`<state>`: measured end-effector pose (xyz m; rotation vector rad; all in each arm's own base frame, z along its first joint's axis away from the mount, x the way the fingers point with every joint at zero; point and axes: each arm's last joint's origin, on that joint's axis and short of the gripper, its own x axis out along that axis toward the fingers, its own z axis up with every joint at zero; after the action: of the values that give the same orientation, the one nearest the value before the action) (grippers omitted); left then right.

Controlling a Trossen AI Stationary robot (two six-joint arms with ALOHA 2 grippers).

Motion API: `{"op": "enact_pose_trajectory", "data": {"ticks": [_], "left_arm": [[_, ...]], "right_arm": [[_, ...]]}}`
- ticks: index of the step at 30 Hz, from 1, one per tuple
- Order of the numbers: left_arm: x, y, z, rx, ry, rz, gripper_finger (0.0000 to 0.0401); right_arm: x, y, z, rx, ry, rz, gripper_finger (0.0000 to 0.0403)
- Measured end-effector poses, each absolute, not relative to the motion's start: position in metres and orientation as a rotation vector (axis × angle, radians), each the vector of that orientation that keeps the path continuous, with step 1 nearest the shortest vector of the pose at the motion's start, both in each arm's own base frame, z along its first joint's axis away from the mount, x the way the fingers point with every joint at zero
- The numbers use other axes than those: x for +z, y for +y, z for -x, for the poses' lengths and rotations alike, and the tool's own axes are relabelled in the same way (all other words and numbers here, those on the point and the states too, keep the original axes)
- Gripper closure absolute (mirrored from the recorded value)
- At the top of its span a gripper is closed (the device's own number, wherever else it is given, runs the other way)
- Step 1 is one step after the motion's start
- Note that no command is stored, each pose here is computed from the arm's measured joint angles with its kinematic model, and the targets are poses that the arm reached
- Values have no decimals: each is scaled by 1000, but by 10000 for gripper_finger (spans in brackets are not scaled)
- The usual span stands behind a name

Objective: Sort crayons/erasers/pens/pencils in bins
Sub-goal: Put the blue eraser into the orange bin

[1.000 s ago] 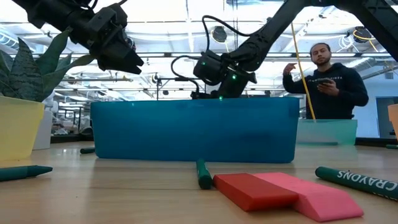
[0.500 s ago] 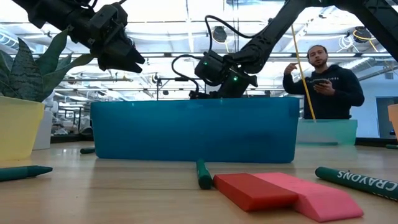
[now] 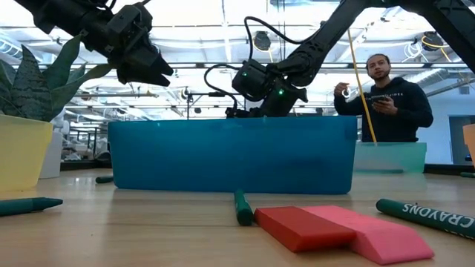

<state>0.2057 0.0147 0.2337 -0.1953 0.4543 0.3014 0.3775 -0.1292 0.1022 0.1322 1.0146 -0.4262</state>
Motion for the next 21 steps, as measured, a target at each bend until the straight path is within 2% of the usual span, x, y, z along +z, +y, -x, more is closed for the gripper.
{"op": "enact_pose_trajectory", "data": {"ticks": [6, 15, 21], "left_arm": [[234, 15, -206, 302, 456, 195, 160], [233, 15, -205, 301, 460, 181, 160], [234, 15, -206, 295, 451, 154, 160]], "right_arm": [[131, -127, -369, -432, 998, -128, 345], [231, -119, -328, -472, 908, -93, 347], [289, -61, -298, -380, 826, -38, 347]]}}
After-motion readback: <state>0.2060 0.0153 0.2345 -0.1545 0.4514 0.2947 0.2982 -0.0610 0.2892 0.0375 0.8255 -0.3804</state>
